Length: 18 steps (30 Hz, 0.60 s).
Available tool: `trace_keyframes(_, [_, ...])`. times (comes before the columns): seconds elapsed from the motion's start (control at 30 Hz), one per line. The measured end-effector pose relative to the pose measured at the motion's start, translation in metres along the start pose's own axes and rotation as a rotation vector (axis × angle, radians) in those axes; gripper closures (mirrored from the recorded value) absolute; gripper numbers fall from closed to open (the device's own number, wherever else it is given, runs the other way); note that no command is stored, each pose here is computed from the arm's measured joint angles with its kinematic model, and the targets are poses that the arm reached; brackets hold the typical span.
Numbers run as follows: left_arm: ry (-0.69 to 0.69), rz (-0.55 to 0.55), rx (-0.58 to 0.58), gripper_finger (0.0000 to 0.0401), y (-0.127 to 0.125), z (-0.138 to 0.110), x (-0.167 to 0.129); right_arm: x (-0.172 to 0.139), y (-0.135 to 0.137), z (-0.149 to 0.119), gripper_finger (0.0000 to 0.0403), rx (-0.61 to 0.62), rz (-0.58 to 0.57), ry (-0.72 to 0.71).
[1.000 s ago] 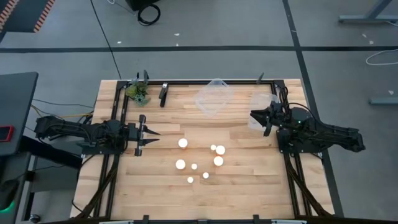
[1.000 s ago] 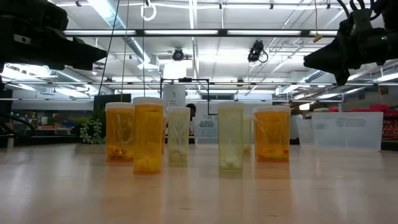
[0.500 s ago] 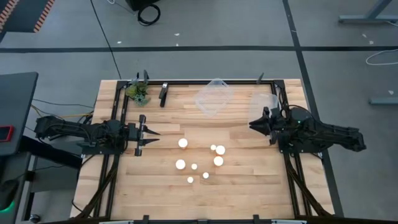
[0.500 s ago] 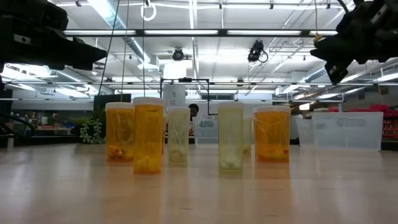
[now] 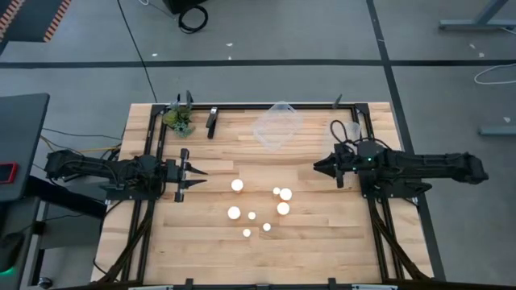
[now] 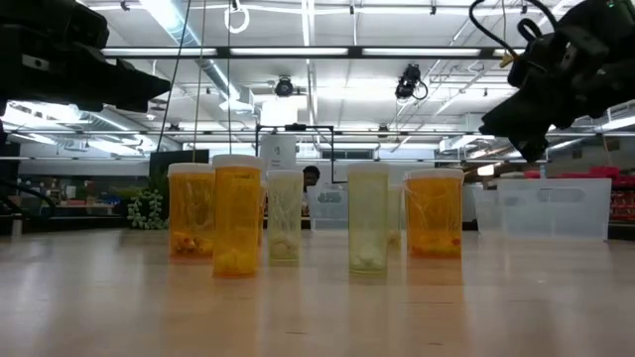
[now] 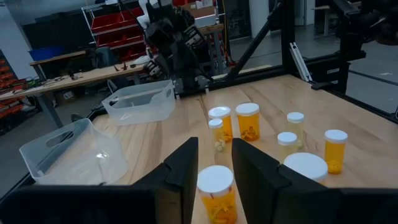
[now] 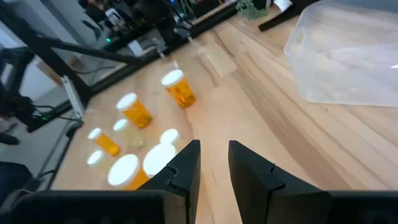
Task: Pick and place medicine bottles into bin by pill shape (circle, oval)
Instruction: Put the big orange pill bottle into the right transparent bin
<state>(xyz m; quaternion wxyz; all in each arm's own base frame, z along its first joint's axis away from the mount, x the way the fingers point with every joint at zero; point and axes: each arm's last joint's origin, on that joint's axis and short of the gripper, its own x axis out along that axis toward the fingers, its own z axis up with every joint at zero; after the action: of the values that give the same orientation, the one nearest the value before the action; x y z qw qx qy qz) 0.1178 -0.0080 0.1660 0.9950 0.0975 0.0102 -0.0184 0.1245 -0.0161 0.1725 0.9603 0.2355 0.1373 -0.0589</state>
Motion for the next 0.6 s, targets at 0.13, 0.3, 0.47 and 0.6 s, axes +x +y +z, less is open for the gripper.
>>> trace_keyframes(0.13, [0.000,0.000,0.000,0.0294,0.000,0.000,0.000,0.010,0.004,-0.003,0.0313,-0.016,-0.027,0.014])
trace_keyframes(0.3, [0.000,0.000,0.000,0.0294,0.000,0.000,0.000,0.020,0.009,-0.008,0.0313,-0.046,-0.024,0.040])
trace_keyframes(0.47, [0.000,0.000,0.000,0.0294,0.000,0.000,0.000,0.025,0.014,-0.012,0.0313,-0.050,0.006,0.061])
trace_keyframes(0.6, [0.000,0.000,0.000,0.0294,0.000,0.000,0.000,0.028,0.019,-0.015,0.0313,-0.041,0.012,0.084])
